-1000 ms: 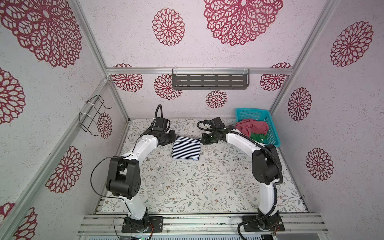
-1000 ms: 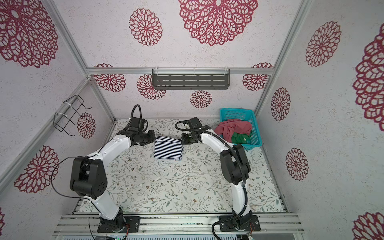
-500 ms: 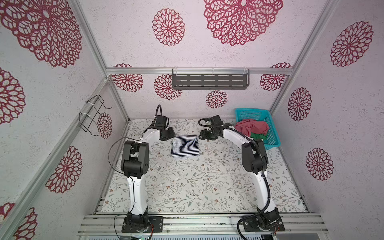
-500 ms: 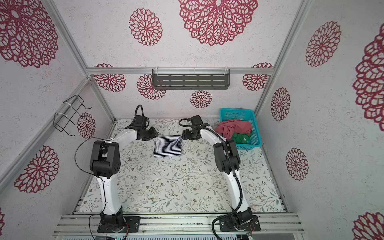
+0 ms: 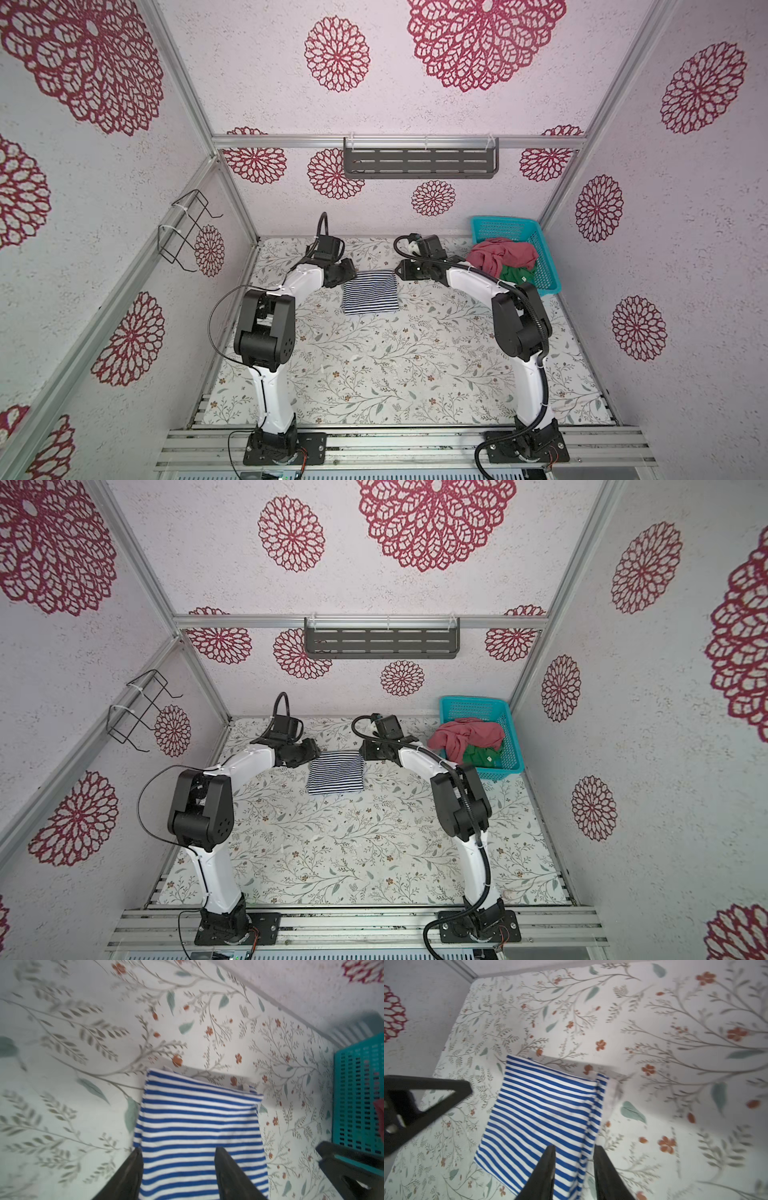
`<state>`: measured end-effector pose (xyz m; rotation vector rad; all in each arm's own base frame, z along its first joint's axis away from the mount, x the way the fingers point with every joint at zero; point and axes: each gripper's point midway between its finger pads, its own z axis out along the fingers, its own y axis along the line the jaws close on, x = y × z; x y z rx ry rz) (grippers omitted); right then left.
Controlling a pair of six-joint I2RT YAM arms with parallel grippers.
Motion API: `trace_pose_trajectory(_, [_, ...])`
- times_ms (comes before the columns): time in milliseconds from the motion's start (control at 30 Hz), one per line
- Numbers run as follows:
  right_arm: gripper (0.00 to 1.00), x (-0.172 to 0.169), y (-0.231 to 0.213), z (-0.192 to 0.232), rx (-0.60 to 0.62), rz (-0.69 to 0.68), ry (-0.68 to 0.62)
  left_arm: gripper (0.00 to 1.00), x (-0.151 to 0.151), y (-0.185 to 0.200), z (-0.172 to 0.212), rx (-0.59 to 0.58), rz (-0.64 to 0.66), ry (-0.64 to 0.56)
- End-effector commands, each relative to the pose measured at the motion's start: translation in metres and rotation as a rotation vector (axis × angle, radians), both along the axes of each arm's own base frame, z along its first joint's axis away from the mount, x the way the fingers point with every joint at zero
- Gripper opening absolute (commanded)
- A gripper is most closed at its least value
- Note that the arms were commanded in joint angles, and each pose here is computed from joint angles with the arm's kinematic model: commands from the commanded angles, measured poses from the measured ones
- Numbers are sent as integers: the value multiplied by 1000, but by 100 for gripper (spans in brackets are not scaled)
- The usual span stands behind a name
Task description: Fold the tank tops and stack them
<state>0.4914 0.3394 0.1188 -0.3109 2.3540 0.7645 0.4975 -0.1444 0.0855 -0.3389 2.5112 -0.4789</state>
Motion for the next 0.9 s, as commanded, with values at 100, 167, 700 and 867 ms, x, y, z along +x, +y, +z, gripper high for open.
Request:
trace_pose_trajectory(100, [29,5,19,-35,92,-20,46,56,-8,8,-42,-1,90,38])
trace_pose_trajectory(167, [28,1,17,-52,73,-30,85,56,-9,17,-47,22,102,49])
trace_pose_trajectory(700, [54,-35,-32,61,-32,-64,-44,58,-42,-54,46,184,-97,-26])
trace_pose_trajectory(867, [61,-59,-66,75,-101,-102,-57,62,-49,-75,-1,239,-138,91])
